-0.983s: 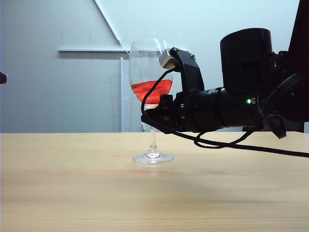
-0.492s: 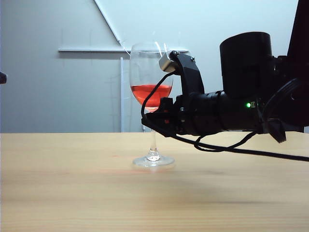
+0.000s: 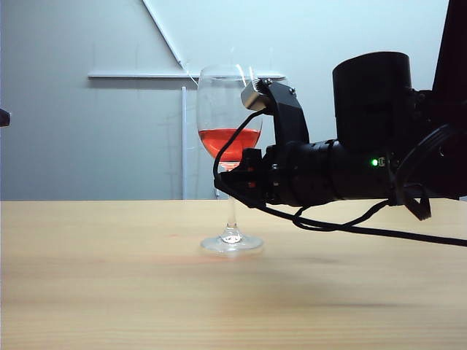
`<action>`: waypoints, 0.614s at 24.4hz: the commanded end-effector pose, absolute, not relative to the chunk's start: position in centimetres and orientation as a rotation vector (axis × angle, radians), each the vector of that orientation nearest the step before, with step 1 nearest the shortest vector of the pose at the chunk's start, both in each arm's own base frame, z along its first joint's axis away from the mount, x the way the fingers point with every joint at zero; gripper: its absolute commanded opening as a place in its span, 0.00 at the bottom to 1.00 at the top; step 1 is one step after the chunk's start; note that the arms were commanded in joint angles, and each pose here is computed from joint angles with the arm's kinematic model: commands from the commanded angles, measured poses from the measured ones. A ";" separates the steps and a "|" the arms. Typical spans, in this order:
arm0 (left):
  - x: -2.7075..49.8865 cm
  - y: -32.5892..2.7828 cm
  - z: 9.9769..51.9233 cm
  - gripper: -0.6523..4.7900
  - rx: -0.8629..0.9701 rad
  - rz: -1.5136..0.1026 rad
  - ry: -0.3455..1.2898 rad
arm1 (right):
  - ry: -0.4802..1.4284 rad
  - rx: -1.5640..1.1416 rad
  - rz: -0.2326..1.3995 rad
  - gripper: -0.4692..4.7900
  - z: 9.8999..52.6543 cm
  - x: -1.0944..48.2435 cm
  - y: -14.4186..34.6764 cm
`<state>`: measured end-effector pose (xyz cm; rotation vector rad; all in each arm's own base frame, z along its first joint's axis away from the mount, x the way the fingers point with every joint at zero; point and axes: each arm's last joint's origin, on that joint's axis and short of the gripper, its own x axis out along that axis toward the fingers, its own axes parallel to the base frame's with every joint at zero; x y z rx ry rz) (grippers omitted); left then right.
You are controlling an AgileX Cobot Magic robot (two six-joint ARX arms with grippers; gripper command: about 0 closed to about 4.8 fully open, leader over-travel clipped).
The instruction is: Gently pick up the goblet, rotate it counterclockwise for two full turns (viewing from above), and then place it back on the table.
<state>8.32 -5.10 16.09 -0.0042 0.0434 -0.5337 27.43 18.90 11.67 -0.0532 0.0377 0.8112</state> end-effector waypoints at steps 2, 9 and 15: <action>8.3 -5.1 16.3 0.11 -0.007 -0.534 0.029 | -0.017 -0.042 0.804 0.16 12.5 27.6 19.0; 8.3 -5.1 16.3 0.11 -0.007 -0.534 0.029 | -0.002 -0.045 0.795 0.23 12.4 27.6 19.0; 8.3 -5.1 16.3 0.11 -0.007 -0.534 0.029 | 0.002 -0.046 0.785 0.33 12.3 27.6 18.9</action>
